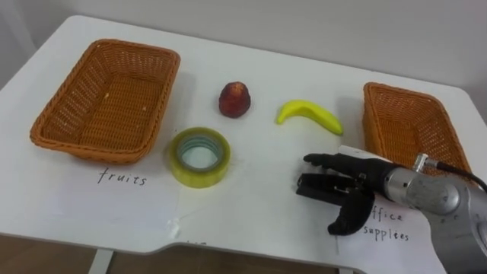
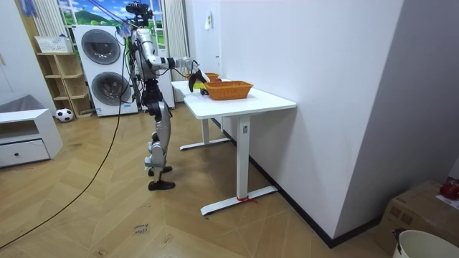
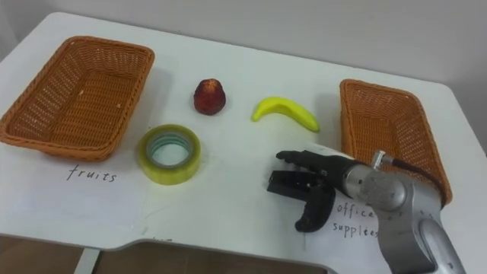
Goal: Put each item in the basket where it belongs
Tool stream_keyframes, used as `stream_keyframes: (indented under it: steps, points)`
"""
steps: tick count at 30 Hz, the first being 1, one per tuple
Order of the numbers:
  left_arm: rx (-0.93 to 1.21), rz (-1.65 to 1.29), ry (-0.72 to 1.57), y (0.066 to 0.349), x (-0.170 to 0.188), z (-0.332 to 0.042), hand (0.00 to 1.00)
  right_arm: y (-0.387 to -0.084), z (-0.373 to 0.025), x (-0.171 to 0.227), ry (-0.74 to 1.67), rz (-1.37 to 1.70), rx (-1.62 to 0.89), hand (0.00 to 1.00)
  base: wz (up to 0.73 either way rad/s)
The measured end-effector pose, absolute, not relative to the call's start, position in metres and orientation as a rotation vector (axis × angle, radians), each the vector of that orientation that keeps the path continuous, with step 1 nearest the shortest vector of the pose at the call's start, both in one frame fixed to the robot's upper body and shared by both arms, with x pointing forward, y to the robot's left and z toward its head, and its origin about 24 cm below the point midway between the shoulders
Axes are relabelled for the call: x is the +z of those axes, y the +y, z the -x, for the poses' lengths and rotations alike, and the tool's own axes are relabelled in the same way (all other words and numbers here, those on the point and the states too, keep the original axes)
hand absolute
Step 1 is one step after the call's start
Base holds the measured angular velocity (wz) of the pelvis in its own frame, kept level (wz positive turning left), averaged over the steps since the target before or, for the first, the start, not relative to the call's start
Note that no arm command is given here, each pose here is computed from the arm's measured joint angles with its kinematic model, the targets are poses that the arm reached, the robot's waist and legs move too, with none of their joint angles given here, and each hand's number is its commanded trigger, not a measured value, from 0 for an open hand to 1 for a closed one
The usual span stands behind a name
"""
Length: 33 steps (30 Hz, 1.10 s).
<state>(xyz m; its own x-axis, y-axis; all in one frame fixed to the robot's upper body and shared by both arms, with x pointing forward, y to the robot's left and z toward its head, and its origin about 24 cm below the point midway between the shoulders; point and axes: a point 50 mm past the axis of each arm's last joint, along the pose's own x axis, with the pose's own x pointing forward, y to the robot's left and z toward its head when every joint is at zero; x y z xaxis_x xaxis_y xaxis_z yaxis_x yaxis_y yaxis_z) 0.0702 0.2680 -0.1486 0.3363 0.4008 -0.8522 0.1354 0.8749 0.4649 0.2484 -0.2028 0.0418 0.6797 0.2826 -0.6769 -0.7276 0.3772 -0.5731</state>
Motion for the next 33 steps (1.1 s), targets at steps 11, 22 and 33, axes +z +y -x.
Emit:
stream_keyframes:
  steps: [11,22,33]
  points:
    - [0.201,-0.502,1.189,0.261,-0.148,-0.078,0.00,-0.198,-0.249,0.040,0.509,0.962,0.669,0.00,0.00]
    - [0.225,-0.516,1.174,0.261,-0.146,-0.079,0.00,-0.199,-0.246,0.036,0.510,0.962,0.639,0.00,0.00]
    - [0.247,-0.532,1.165,0.263,-0.145,-0.079,0.00,-0.199,-0.245,0.028,0.510,0.944,0.601,0.00,0.00]
